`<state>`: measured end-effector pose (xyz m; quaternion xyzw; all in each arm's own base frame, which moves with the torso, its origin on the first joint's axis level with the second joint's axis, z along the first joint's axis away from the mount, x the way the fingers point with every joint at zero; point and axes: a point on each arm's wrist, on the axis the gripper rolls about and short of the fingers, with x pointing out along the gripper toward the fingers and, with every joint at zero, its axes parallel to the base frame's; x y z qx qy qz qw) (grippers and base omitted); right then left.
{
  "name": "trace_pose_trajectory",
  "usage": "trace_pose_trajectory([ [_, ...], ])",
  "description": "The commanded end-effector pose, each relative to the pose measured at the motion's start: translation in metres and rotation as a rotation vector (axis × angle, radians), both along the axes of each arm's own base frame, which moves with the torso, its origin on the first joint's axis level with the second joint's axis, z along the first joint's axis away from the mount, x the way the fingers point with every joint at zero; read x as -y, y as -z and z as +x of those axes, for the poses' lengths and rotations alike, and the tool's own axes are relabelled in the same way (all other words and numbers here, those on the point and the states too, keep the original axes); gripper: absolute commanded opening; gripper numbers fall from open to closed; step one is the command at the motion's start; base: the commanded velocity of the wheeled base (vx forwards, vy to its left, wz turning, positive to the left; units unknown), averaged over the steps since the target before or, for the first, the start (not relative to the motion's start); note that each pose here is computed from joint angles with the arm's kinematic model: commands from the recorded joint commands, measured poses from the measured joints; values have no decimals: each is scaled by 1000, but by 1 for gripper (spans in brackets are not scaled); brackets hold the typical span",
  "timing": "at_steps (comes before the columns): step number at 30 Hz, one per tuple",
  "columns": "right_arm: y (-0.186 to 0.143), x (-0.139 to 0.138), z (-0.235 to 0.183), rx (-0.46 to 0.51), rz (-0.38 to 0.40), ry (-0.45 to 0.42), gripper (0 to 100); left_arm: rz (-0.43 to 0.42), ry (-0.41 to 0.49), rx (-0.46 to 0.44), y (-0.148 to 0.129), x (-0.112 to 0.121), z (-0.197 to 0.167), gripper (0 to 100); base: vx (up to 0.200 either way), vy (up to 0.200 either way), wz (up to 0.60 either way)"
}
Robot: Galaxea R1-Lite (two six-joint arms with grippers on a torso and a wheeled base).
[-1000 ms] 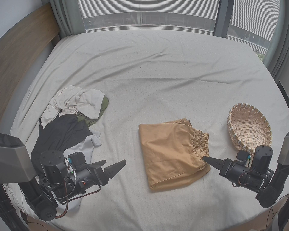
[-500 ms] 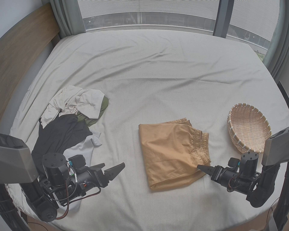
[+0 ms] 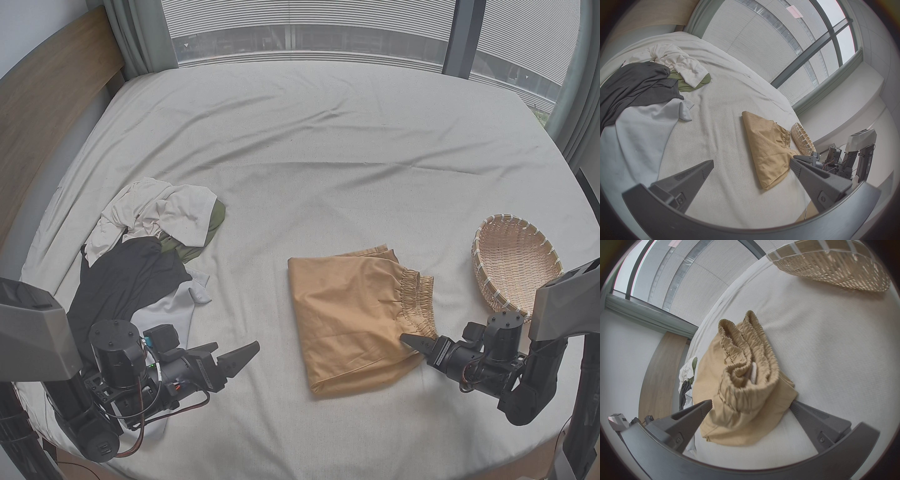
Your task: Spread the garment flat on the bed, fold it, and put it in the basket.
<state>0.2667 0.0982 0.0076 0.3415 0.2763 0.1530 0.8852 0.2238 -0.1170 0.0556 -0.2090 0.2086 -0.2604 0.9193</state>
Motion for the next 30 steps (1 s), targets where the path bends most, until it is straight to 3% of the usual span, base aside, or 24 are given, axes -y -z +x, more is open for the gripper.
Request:
trace_pose_trajectory([
  [1,5,-12,18,34,17,-14,100,3,-3,-6,1,-1,-1,100,0,0,0],
  [8,14,-21,29,47,22,-28,100,2,-11,-14,2,-3,-1,100,0,0,0],
  [9,15,-21,29,46,21,-27,0,3,-11,-16,2,-3,-2,100,0,0,0],
  [19,7,-22,20,45,19,-44,0,5,-16,-11,2,-1,-1,100,0,0,0],
  [30,-78,-28,-13,274,127,-163,0,6,-33,-4,0,-2,-1,100,0,0,0],
])
